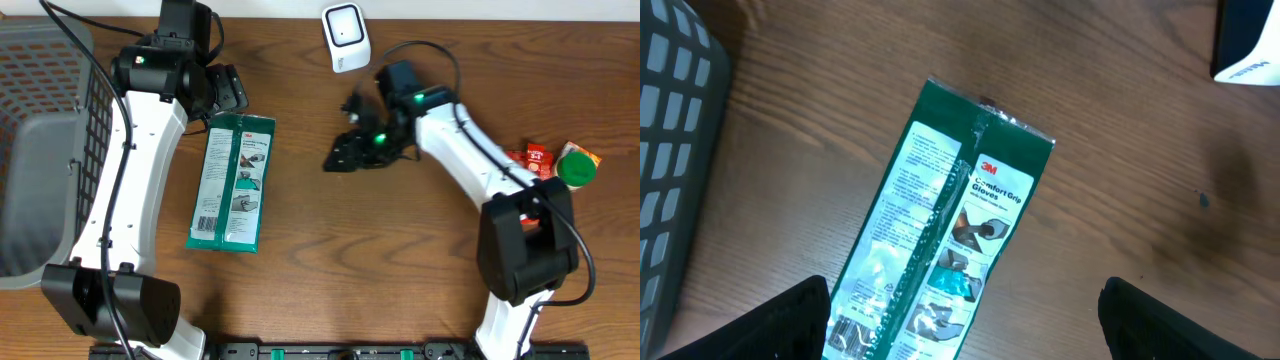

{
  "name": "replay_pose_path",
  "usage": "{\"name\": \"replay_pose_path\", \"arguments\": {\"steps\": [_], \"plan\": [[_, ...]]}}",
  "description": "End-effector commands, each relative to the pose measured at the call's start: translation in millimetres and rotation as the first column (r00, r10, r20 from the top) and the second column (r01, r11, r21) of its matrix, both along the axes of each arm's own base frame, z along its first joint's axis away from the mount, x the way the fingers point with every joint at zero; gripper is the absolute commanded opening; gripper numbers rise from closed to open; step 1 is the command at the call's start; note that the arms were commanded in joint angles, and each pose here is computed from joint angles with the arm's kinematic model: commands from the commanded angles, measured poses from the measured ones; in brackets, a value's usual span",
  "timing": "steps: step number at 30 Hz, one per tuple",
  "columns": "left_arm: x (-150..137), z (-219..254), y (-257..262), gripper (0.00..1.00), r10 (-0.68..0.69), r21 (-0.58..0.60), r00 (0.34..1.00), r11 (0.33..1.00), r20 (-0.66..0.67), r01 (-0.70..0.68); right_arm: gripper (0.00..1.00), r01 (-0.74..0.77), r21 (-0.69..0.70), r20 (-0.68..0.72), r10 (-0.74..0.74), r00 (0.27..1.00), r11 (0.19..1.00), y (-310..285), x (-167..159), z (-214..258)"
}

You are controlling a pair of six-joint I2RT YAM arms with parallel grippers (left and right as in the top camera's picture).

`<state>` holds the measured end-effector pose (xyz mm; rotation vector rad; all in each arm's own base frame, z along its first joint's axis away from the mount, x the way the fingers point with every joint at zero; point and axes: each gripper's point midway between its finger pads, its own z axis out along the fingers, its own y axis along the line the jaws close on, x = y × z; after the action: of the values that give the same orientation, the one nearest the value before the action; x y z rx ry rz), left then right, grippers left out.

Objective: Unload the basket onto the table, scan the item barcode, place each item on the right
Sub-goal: 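Move the empty right gripper left toward the green gloves pack, then grasp the green gloves pack edge with the right gripper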

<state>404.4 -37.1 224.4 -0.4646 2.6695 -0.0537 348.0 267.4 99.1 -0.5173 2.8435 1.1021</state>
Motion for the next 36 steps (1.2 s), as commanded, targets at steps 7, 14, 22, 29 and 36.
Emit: {"name": "replay_pose_path", "arguments": {"steps": [7, 14, 22, 29, 36], "plan": [[-0.6, 5.2, 3.7, 0.86, -0.003, 0.015, 1.000, 1.000, 0.013, 0.003, 0.76, 0.068, 0.130, -0.010, -0.068, 0.998, 0.989, 56.6, 0.8, 33.9], [-0.1, 5.4, 3.5, 0.86, -0.003, 0.015, 1.000, 1.000, 0.015, 0.003, 0.77, 0.080, 0.168, 0.011, -0.083, 0.996, 0.983, 71.1, 5.4, 41.5], [5.9, 8.3, 11.4, 0.86, 0.016, 0.026, 0.999, 1.000, 0.041, -0.017, 0.82, 0.170, 0.128, 0.012, -0.173, 0.985, 0.977, 73.1, 15.6, 37.7], [-9.8, -1.7, 31.9, 0.63, -0.015, 0.122, 0.999, 0.992, -0.042, 0.021, 0.83, 0.188, 0.082, 0.034, -0.192, 0.981, 0.979, 86.0, 11.3, 27.0], [-22.1, -32.7, 36.8, 0.34, -0.024, 0.148, 0.992, 0.988, -0.126, 0.042, 0.74, 0.184, 0.092, -0.006, -0.184, 0.983, 0.979, 106.8, 10.5, -0.1]]}}
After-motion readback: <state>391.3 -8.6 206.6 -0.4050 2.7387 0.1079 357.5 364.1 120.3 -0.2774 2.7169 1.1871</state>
